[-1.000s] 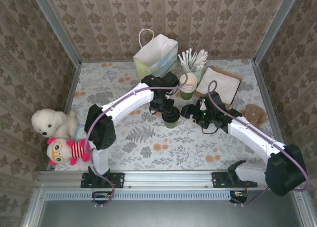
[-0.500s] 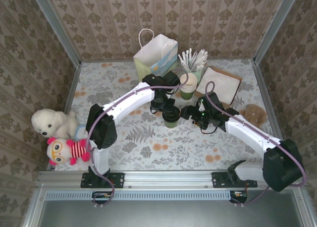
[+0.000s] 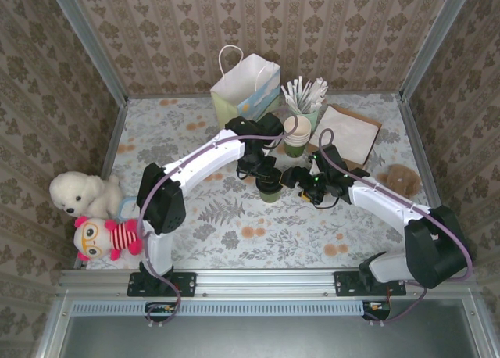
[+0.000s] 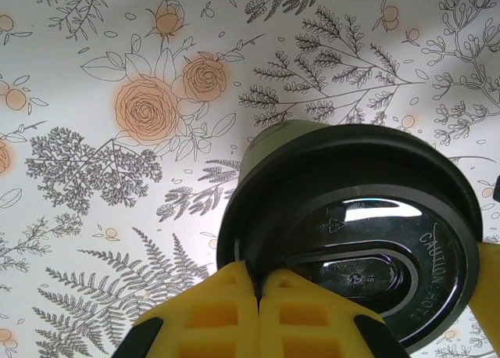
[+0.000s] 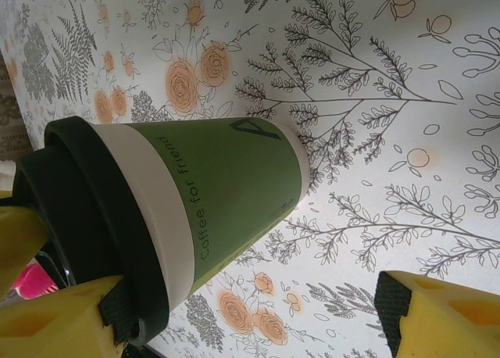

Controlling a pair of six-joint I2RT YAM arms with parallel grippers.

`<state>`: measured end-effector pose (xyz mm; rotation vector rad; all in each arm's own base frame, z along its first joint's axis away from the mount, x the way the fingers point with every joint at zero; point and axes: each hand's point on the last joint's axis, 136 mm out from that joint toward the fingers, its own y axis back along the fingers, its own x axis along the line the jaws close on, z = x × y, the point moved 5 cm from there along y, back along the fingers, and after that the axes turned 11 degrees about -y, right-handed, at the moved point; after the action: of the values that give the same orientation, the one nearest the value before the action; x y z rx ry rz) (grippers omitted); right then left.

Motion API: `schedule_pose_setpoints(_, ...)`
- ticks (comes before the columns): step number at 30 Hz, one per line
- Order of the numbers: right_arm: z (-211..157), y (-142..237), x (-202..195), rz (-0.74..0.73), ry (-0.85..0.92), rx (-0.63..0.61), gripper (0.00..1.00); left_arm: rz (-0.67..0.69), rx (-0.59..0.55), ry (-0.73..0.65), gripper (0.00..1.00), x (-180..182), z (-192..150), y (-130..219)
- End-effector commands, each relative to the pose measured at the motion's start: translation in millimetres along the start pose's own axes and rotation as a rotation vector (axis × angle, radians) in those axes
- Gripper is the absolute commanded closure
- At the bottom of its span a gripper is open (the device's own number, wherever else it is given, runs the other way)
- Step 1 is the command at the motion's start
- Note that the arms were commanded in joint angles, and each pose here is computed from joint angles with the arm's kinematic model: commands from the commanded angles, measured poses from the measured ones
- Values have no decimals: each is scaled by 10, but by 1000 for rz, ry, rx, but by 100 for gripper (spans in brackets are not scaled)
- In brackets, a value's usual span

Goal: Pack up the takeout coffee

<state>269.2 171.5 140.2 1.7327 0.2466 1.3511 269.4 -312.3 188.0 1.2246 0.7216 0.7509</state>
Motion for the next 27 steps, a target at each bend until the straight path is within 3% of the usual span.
schedule_pose_setpoints(1,-2,-52,-63,-12,-29,2,17,0,86,-40,100,-48,-119,-187)
schedule_pose_setpoints(16,-43,-128,-394,-123,-73,-16,14,-51,144,-50,100,-106,-205,-380)
schedule_pose_setpoints(23,-186,-359,-1037,-305,-156,7,13,-53,296,-10,100,1,-713,-965)
schedule_pose_setpoints(27,-218,-366,-1071,-296,-173,12,13,-39,376,4,100,90,-1045,-1234)
